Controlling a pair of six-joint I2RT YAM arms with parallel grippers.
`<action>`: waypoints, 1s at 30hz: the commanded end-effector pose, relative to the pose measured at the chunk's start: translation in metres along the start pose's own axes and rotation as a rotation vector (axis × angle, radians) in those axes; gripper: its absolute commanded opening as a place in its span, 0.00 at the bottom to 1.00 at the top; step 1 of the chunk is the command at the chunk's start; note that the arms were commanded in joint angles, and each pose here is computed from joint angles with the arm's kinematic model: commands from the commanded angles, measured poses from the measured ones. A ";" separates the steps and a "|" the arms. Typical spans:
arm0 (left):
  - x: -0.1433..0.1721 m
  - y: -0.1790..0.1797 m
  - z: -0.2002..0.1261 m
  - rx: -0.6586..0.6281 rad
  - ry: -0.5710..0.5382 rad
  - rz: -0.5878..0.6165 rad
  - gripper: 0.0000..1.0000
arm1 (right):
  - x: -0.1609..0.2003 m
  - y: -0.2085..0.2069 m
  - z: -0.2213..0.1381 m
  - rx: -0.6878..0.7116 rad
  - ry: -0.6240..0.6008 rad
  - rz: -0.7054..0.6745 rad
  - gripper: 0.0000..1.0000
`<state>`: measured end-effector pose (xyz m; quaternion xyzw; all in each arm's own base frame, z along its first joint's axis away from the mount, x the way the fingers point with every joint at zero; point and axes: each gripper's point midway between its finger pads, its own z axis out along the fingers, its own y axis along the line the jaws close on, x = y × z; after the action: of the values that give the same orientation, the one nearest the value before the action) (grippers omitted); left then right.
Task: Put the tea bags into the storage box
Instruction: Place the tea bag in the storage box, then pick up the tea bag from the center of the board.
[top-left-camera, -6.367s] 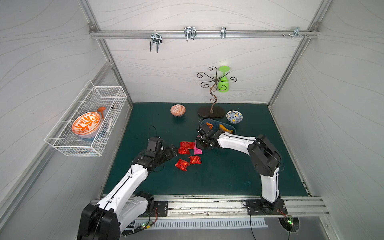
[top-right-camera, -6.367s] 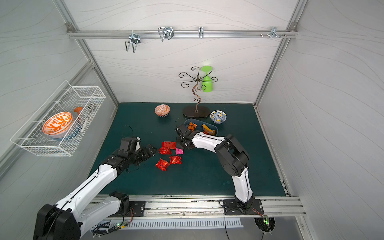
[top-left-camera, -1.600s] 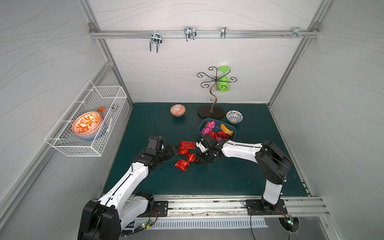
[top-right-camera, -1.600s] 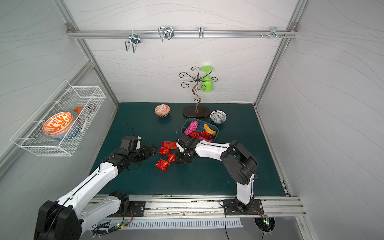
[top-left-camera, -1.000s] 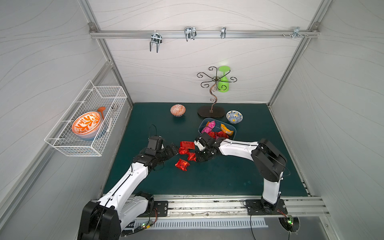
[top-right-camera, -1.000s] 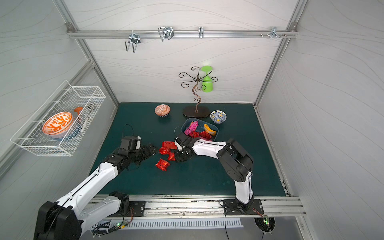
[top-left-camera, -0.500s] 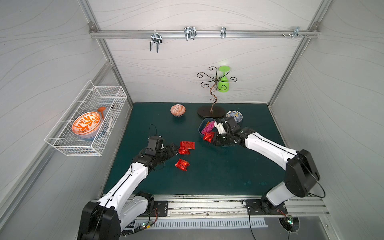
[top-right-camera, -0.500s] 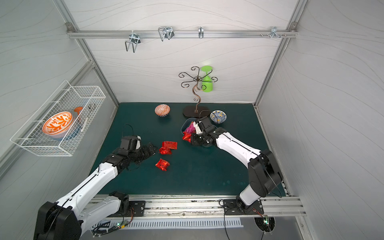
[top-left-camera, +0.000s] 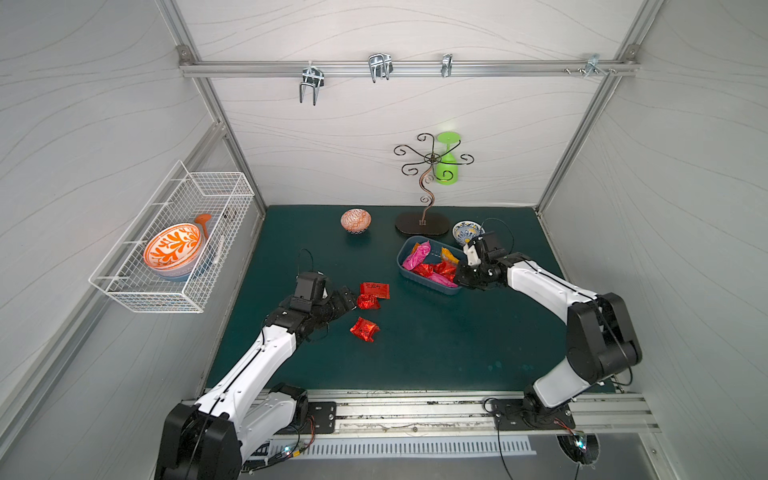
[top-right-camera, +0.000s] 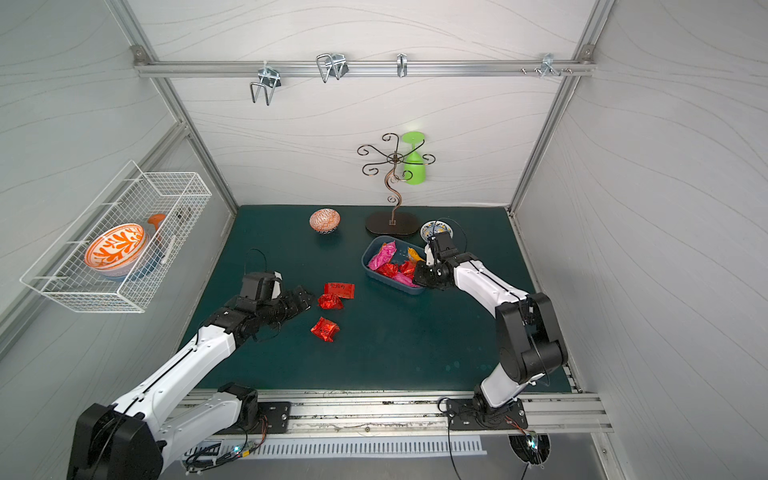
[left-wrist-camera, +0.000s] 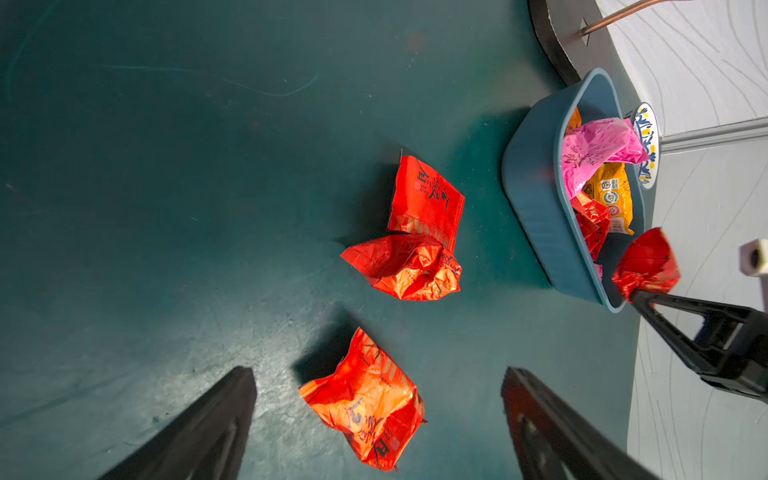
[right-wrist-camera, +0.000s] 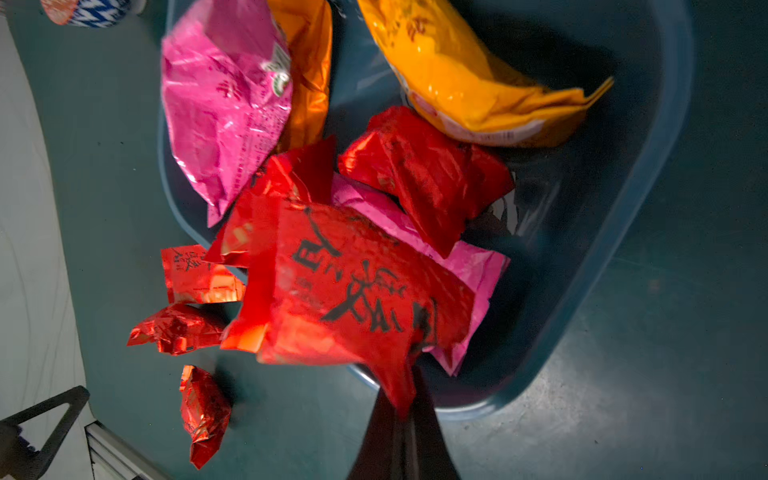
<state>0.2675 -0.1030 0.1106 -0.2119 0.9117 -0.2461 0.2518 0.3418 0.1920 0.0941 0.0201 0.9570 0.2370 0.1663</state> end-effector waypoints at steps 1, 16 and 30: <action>-0.005 -0.004 -0.001 0.008 -0.019 0.014 0.97 | 0.004 -0.004 0.008 -0.002 0.030 0.021 0.00; -0.007 -0.006 0.000 0.013 -0.024 0.014 0.97 | -0.009 0.011 -0.041 -0.005 -0.077 -0.013 0.43; -0.002 0.001 0.008 -0.005 -0.006 0.000 0.97 | 0.045 0.145 -0.017 -0.198 -0.039 -0.313 0.47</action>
<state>0.2673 -0.1033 0.1028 -0.2162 0.9152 -0.2416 0.2395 0.2849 0.2909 0.1576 -0.1195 0.9268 0.2840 0.2146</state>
